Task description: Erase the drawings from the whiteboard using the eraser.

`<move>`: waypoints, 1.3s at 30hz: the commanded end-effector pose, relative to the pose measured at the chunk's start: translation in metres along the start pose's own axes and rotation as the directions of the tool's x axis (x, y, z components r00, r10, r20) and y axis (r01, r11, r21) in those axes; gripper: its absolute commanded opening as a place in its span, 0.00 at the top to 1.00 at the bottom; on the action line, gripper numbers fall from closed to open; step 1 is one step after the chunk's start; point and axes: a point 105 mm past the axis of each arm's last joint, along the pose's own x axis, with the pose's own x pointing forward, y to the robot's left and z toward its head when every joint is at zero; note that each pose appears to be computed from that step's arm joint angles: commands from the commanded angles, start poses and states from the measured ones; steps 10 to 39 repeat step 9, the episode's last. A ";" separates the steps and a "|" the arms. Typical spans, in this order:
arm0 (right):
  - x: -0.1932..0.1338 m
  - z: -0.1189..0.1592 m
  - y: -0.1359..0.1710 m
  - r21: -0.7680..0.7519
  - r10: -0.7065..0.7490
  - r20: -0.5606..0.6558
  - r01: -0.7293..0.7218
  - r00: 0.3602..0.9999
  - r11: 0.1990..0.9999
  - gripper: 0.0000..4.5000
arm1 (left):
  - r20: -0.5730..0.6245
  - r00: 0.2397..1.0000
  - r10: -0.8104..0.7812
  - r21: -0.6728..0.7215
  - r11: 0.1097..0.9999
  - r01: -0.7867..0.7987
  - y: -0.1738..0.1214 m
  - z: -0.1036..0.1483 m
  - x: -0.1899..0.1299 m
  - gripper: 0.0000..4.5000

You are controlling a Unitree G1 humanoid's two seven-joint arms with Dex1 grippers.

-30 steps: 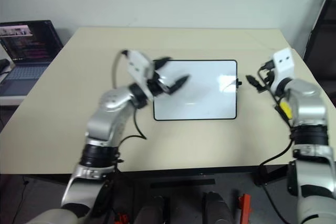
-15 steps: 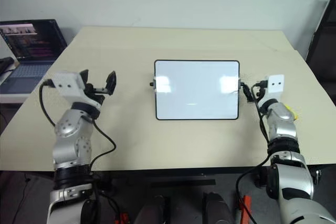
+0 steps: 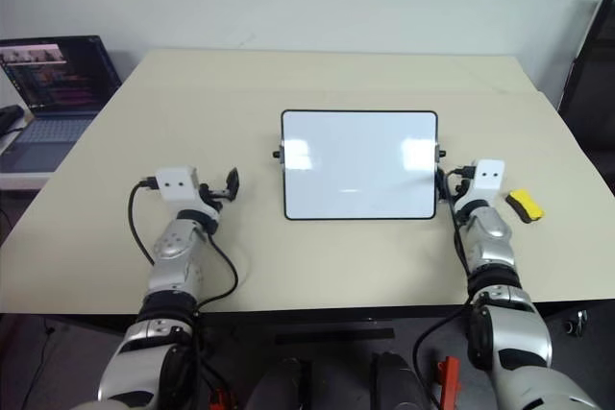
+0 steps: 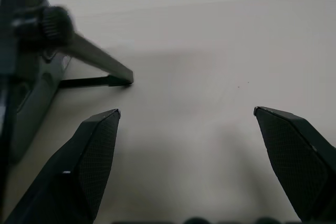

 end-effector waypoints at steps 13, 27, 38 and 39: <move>0.003 0.022 0.012 -0.025 -0.014 0.108 0.016 0.994 1.000 0.00 | 0.120 0.992 -0.041 0.017 0.999 0.039 -0.005 0.025 0.011 0.00; 0.003 0.022 0.012 -0.025 -0.014 0.108 0.016 0.994 1.000 0.00 | 0.120 0.992 -0.041 0.017 0.999 0.039 -0.005 0.025 0.011 0.00; 0.003 0.022 0.012 -0.025 -0.014 0.108 0.016 0.994 1.000 0.00 | 0.120 0.992 -0.041 0.017 0.999 0.039 -0.005 0.025 0.011 0.00; 0.003 0.022 0.012 -0.025 -0.014 0.108 0.016 0.994 1.000 0.00 | 0.120 0.992 -0.041 0.017 0.999 0.039 -0.005 0.025 0.011 0.00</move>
